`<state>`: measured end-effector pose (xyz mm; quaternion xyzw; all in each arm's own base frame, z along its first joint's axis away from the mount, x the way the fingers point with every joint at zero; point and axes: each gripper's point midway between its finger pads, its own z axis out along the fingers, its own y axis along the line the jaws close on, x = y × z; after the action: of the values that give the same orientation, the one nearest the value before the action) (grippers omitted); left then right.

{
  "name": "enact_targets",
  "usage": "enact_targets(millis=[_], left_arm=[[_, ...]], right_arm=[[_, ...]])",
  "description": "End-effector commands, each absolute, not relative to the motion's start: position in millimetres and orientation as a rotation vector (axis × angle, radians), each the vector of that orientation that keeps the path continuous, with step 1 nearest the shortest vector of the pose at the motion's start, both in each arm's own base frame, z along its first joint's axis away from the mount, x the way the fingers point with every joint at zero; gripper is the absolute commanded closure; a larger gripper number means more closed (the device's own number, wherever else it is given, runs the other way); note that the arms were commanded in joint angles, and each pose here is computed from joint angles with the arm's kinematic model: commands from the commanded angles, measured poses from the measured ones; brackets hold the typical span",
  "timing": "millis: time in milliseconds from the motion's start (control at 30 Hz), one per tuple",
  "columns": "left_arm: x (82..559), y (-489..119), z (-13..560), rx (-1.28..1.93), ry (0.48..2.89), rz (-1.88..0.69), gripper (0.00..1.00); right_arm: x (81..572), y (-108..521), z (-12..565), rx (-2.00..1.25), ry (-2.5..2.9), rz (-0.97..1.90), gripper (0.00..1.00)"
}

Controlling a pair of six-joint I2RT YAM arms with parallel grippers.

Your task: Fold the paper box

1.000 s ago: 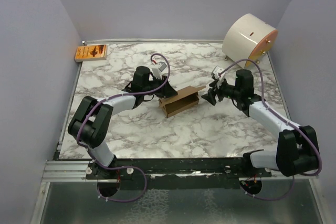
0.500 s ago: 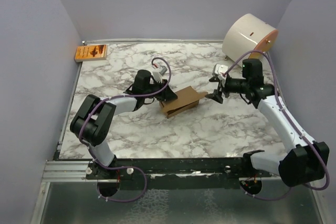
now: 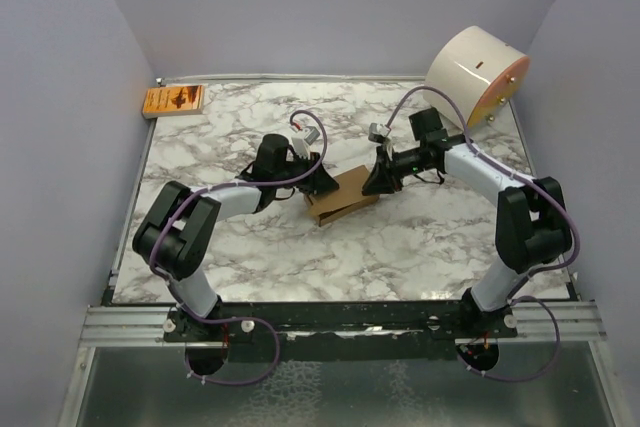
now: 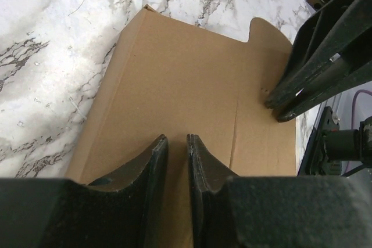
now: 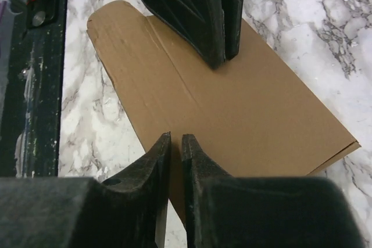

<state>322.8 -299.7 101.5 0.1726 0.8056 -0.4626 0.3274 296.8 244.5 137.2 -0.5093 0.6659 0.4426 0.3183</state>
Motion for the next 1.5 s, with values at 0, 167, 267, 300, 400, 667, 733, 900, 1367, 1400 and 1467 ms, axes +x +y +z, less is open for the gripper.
enact_targets(millis=[0, 167, 267, 300, 400, 667, 733, 900, 1367, 1400, 1467], left_arm=[[318, -298, 108, 0.446, 2.135, -1.184, 0.75], [329, -294, 138, 0.383, 2.060, -1.155, 0.71], [332, -281, 158, 0.332, 2.016, -1.090, 0.69], [333, -274, 162, 0.307, 2.008, -1.057, 0.70], [327, -247, 173, 0.222, 1.976, -0.947, 0.73], [258, -201, 108, 0.005, 2.110, -0.922, 1.00], [236, -207, 96, -0.028, 2.104, -1.051, 1.00], [207, -224, 93, -0.084, 1.999, -1.295, 1.00], [255, -229, 120, -0.231, 1.843, -1.260, 1.00], [257, -231, 121, -0.233, 1.837, -1.270, 1.00], [259, -236, 121, -0.235, 1.829, -1.299, 1.00]], right_arm=[[282, 250, 160, -1.337, 1.667, 1.275, 0.82], [283, 251, 160, -1.337, 1.667, 1.283, 0.75], [284, 253, 164, -1.338, 1.655, 1.296, 0.70], [285, 253, 166, -1.338, 1.651, 1.297, 0.69], [287, 254, 170, -1.336, 1.651, 1.294, 0.68], [298, 254, 166, -1.283, 1.718, 1.264, 0.66], [302, 254, 163, -1.270, 1.742, 1.250, 0.66], [309, 252, 151, -1.244, 1.799, 1.219, 0.66], [307, 251, 134, -1.235, 1.846, 1.240, 0.66], [307, 251, 133, -1.235, 1.848, 1.241, 0.66], [306, 252, 132, -1.238, 1.851, 1.243, 0.66]])
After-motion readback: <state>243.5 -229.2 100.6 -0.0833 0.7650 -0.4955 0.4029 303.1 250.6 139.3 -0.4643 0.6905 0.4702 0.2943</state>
